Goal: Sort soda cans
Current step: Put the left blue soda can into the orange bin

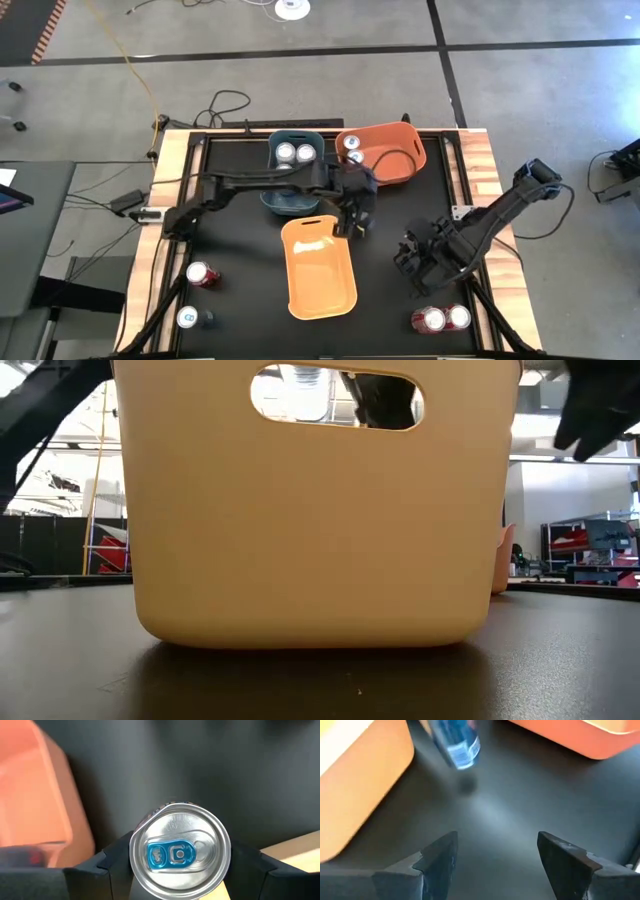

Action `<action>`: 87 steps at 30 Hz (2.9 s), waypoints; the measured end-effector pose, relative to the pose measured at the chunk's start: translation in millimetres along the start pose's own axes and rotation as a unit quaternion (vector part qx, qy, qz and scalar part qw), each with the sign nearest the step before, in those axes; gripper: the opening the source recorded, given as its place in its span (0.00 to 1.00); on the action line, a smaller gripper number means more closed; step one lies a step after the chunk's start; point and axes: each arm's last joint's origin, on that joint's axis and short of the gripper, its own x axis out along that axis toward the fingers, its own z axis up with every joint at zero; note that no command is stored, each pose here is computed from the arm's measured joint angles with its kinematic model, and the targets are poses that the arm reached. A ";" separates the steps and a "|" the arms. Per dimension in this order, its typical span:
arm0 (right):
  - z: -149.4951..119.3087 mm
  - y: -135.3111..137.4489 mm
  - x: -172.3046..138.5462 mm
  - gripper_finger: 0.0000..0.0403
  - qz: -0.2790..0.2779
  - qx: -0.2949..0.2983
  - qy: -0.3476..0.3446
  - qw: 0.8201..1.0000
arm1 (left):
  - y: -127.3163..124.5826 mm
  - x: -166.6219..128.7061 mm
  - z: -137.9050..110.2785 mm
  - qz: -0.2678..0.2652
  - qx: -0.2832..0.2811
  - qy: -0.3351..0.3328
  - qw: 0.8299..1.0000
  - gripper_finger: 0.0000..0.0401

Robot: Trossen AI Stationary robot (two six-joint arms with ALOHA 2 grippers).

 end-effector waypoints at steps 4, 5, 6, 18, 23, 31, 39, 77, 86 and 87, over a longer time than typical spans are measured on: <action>-6.3 -1.1 -4.4 0.72 0.003 -0.009 0.000 1.000 | 2.2 29.5 -6.9 -0.010 0.005 0.027 1.000 0.58; -7.4 -1.0 -5.1 0.72 0.005 -0.011 -0.001 1.000 | 2.1 35.5 -8.8 -0.011 0.008 0.035 0.999 0.58; -8.2 -0.7 -5.7 0.72 0.007 -0.012 -0.001 1.000 | 2.1 40.2 -11.2 -0.013 0.012 0.045 0.999 0.58; -4.8 6.4 -6.9 0.72 0.035 -0.060 -0.102 0.992 | -11.5 46.3 -26.1 -0.042 0.050 0.132 0.989 0.63; 0.6 17.1 -5.2 0.72 0.065 -0.099 -0.116 0.986 | -13.1 44.6 -22.4 -0.038 0.055 0.122 0.990 0.66; 4.7 26.8 5.8 0.72 0.008 -0.193 -0.204 0.960 | -12.3 39.3 -17.2 -0.042 0.060 0.102 0.992 0.77; 22.2 31.5 37.3 0.72 -0.063 -0.213 -0.175 0.959 | -5.0 5.0 -16.6 -0.038 0.036 0.097 0.994 0.88; 98.1 14.6 55.4 0.73 0.192 -0.231 -0.163 0.940 | -94.5 -175.3 -177.7 0.060 -0.199 -0.210 0.955 0.89; 103.4 30.3 100.4 0.94 0.211 -0.271 -0.101 0.934 | -112.5 -146.1 -220.4 0.090 -0.223 -0.219 0.946 0.89; 106.8 29.9 103.6 0.96 0.205 -0.264 -0.102 0.937 | -113.0 -143.6 -221.9 0.090 -0.223 -0.219 0.946 0.89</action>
